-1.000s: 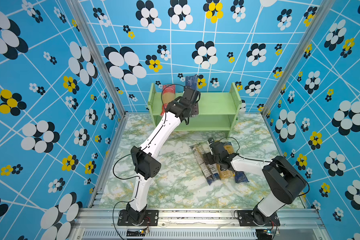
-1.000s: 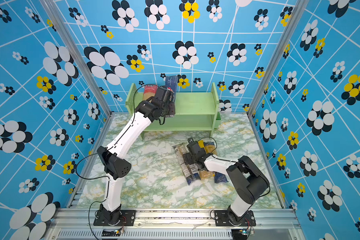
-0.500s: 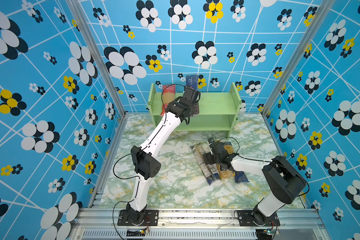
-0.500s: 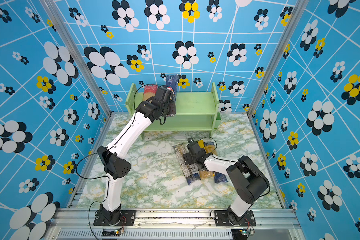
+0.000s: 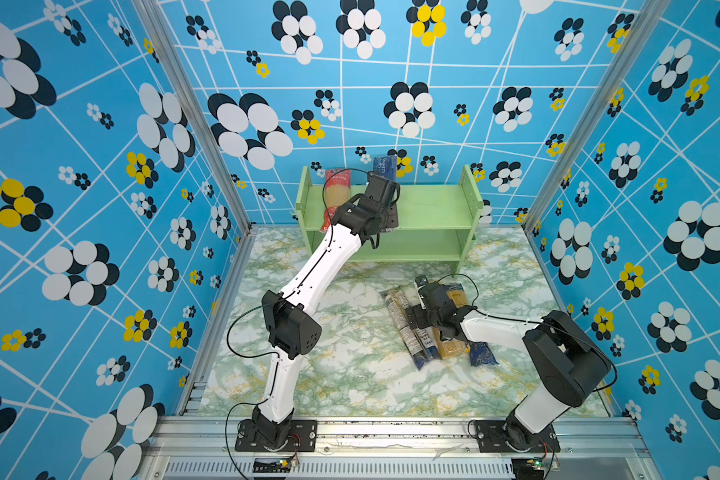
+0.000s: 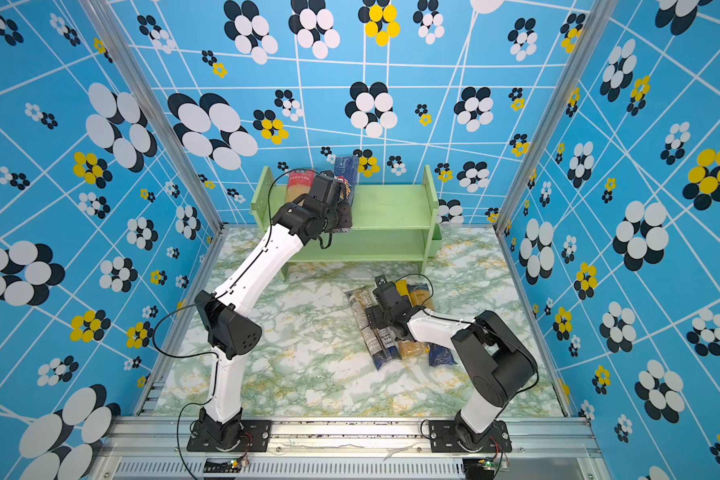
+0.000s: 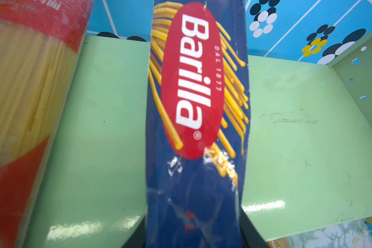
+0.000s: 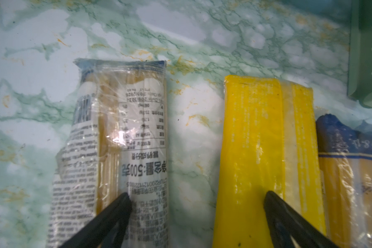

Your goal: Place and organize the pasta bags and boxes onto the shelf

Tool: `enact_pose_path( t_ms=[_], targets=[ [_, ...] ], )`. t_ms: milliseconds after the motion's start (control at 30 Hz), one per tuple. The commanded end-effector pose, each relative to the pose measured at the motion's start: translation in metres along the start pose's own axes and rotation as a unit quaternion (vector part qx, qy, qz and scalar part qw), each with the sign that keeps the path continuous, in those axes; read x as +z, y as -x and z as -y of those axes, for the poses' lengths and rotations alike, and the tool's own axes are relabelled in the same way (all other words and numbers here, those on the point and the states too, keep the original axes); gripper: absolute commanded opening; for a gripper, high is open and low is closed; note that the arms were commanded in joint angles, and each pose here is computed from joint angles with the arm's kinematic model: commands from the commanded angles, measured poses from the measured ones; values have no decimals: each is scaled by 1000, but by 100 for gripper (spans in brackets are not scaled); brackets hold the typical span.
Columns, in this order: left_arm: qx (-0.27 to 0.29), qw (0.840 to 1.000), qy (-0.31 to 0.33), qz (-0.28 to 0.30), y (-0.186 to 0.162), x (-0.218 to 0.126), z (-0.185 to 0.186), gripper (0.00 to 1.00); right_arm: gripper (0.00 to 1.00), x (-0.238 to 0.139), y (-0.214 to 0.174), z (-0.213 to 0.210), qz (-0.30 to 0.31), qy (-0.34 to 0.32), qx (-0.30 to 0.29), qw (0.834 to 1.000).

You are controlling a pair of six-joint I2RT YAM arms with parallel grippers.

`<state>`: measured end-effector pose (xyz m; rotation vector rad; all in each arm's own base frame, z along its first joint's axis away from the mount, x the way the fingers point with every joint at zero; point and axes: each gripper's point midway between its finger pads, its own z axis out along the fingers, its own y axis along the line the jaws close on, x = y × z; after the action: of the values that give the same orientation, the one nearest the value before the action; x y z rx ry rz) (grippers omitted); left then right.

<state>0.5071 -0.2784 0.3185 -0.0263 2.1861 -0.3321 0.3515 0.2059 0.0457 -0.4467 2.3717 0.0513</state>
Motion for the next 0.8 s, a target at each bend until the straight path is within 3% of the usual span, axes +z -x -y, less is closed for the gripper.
enact_pose_path(
  t_ms=[0,367,533,767],
  targets=[
    [-19,999,-7,45,23,5,-2,42,99,9,-31,9,-55,-24,-15,998],
    [-27,999,4,41,15,10,-9,48,99,8,-32,10,-58,-24,-18,998],
    [-30,999,20,39,10,11,-15,37,99,8,-34,11,-58,-24,-20,998],
    [-27,998,46,45,5,9,-23,34,99,8,-35,10,-59,-23,-20,998]
  ],
)
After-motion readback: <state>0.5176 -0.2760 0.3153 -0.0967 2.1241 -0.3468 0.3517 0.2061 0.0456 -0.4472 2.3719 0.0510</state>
